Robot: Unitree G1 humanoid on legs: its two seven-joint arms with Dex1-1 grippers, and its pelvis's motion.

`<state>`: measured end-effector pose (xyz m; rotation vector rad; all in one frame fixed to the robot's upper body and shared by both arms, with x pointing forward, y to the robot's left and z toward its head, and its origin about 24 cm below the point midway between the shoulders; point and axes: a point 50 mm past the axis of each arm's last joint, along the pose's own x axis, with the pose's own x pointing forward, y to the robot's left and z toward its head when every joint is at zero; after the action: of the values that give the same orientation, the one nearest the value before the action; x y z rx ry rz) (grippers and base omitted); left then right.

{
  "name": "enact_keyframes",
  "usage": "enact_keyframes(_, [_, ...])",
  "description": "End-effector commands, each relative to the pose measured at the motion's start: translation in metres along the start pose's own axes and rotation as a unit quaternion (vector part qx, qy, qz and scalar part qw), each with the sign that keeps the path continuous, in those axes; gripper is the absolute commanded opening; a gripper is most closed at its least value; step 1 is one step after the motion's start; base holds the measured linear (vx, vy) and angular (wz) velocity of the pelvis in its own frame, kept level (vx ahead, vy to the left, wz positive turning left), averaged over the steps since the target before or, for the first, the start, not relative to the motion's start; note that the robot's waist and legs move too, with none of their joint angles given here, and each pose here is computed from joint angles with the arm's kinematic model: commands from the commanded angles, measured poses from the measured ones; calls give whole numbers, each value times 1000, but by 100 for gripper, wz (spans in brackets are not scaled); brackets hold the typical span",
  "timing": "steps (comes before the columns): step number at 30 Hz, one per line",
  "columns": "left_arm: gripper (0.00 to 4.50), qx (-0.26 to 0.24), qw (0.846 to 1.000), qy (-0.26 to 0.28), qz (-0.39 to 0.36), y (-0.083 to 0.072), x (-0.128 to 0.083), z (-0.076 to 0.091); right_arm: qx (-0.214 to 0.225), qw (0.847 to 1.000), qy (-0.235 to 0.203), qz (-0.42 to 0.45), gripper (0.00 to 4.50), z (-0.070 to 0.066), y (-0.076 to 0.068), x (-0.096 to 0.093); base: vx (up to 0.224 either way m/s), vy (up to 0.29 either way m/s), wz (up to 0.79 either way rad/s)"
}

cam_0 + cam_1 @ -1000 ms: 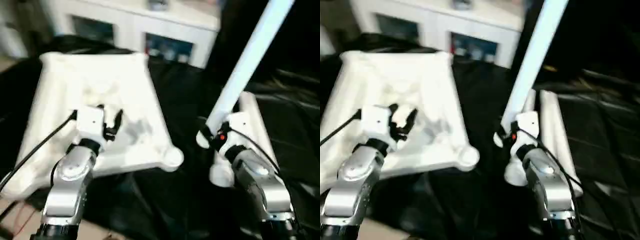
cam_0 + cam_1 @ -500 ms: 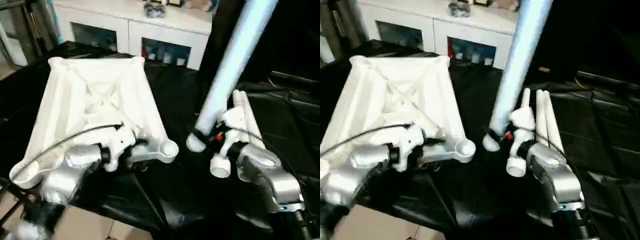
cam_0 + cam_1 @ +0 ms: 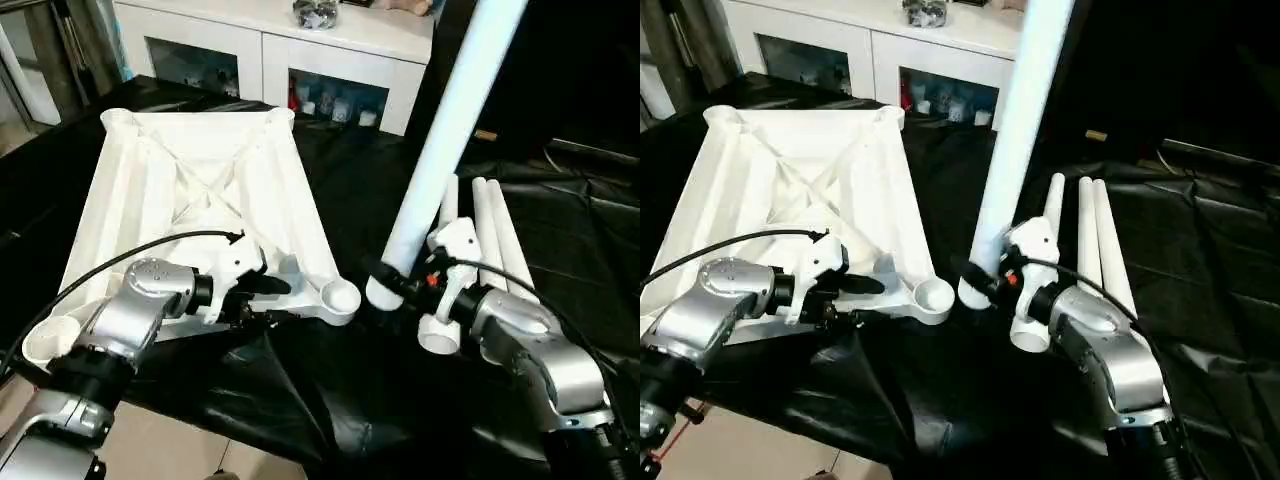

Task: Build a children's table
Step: Move to table, then insert table leg to table base

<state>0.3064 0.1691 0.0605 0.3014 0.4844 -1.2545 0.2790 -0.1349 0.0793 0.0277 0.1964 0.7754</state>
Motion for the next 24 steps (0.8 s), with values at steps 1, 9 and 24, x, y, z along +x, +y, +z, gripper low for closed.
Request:
enact_keyframes(1, [235, -9, 1000, 15, -12, -1, 3, -5, -8, 1000, -9, -5, 191, 6, 0, -2, 0, 0, 0])
enact_keyframes(9, [174, -6, 999, 34, -14, 0, -1, -9, -7, 1000, -9, -2, 191, 7, 0, -1, 0, 0, 0])
enact_keyframes(24, [57, 21, 996, 90, -21, -2, -6, -21, -11, 1000, -7, 5, 191, 9, -1, 3, 0, 0, 0])
